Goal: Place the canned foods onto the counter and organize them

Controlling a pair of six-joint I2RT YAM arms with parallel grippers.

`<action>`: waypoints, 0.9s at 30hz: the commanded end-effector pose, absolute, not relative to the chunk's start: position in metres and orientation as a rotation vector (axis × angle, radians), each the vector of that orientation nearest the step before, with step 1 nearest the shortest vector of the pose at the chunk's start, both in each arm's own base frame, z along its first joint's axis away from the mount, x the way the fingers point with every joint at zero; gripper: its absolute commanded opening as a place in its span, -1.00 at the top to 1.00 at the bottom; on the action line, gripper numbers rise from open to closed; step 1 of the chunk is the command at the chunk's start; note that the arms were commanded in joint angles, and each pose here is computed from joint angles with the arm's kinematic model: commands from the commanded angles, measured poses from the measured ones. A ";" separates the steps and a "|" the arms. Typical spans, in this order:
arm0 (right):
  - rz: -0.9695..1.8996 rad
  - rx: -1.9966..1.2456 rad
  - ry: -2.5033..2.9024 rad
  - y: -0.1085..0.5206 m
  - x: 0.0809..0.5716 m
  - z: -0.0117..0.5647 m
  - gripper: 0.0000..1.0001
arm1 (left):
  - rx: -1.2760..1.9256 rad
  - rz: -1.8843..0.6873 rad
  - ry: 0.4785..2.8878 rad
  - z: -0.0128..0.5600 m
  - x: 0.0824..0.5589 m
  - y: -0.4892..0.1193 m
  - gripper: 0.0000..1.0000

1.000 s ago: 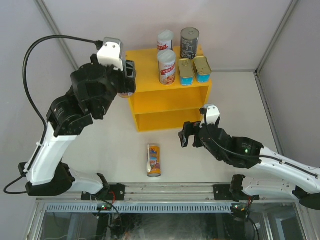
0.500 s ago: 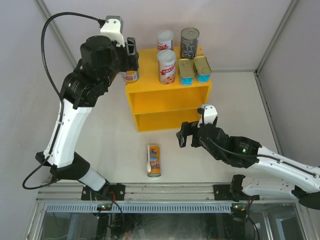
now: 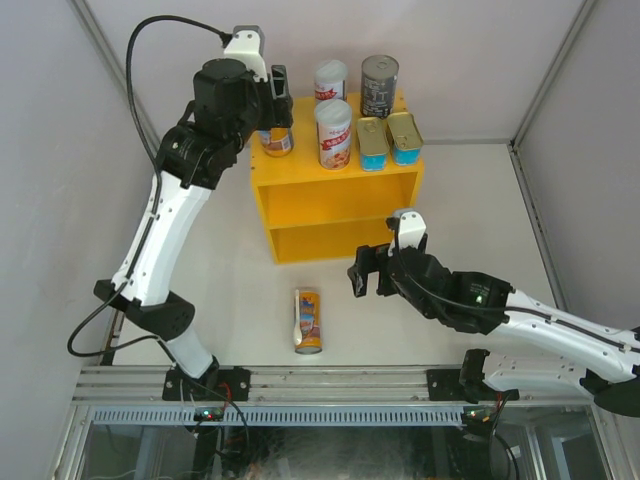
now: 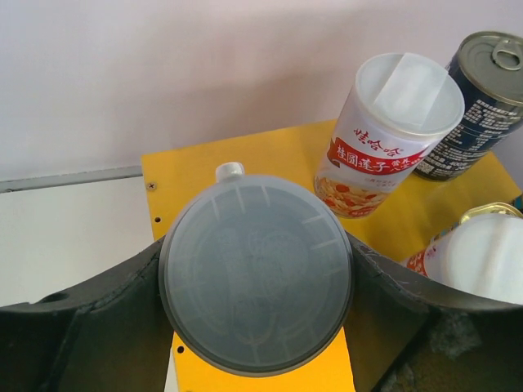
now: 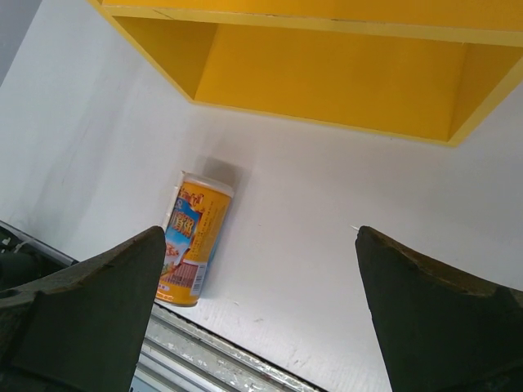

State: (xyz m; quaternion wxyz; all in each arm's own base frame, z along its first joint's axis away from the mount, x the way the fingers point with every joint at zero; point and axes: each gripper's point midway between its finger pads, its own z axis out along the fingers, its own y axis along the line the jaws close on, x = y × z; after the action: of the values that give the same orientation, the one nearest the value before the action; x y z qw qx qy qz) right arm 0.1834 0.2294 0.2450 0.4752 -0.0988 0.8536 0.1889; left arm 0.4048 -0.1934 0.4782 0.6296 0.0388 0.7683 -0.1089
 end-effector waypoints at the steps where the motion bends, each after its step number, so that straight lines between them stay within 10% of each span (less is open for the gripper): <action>1: 0.503 -0.240 2.062 0.237 0.186 0.248 -0.97 | 0.000 -0.369 1.464 0.574 0.396 -0.185 1.00; 27: 0.522 -0.262 2.131 0.243 0.193 0.212 -0.97 | 0.083 -0.283 1.484 0.550 0.438 -0.199 1.00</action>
State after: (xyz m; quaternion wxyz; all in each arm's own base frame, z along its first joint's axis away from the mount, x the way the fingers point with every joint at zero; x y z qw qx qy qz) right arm 0.1879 0.2380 0.2092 0.4437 -0.1075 0.8680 0.1954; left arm 0.4436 -0.2043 0.4739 0.6446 0.0559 0.7564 -0.0959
